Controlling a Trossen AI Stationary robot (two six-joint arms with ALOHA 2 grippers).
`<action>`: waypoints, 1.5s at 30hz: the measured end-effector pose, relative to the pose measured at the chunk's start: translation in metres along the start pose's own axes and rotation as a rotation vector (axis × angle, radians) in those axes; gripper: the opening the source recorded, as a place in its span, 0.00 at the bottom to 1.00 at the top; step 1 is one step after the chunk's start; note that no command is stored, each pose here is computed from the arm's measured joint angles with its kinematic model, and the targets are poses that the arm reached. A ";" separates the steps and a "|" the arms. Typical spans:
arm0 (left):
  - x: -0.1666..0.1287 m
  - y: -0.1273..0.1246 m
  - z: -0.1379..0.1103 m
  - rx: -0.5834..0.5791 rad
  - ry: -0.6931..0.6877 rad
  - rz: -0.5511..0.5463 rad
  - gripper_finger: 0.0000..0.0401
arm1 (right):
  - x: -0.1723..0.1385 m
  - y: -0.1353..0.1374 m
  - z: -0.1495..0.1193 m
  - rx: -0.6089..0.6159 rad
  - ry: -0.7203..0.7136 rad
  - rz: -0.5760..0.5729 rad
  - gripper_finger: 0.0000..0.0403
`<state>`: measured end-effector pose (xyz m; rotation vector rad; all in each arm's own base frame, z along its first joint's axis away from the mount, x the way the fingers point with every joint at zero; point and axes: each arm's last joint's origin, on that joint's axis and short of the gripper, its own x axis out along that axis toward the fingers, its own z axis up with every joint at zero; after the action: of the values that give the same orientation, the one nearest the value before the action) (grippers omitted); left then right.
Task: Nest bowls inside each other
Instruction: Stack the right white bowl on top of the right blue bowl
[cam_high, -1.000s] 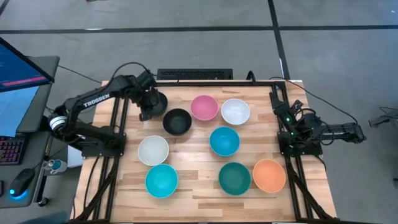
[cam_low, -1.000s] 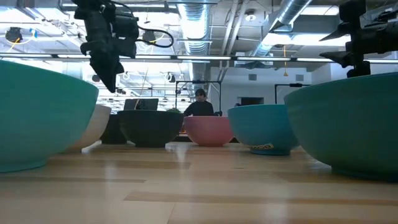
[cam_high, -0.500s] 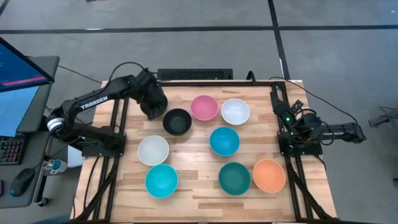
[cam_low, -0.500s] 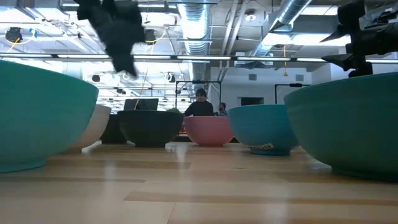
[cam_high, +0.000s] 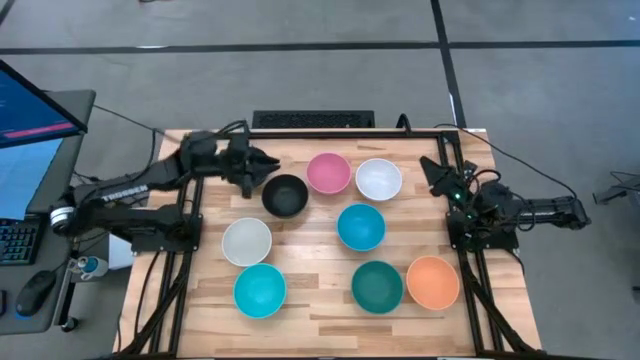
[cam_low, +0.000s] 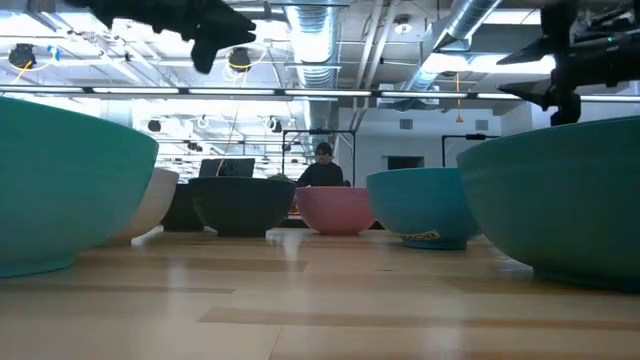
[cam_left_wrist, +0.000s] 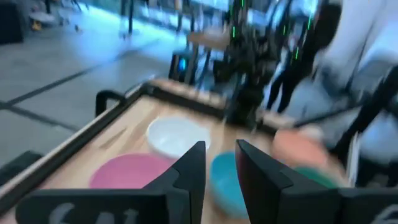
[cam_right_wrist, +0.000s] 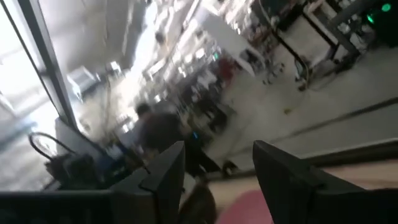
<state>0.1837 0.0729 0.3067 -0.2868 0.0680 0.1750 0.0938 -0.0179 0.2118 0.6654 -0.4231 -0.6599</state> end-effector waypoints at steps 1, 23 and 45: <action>-0.003 -0.001 -0.008 -0.030 -0.031 0.004 0.19 | 0.002 0.004 0.002 -0.021 0.025 -0.003 0.53; -0.017 -0.005 -0.043 -0.094 -0.035 0.118 0.19 | 0.091 0.012 -0.007 -0.298 0.987 -0.672 0.53; -0.017 -0.002 -0.050 -0.057 0.023 0.177 0.19 | 0.119 -0.029 -0.026 -0.183 1.084 -0.822 0.53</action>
<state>0.1651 0.0541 0.2611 -0.3399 0.1118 0.3493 0.1820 -0.1051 0.1917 0.9141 0.9564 -0.9697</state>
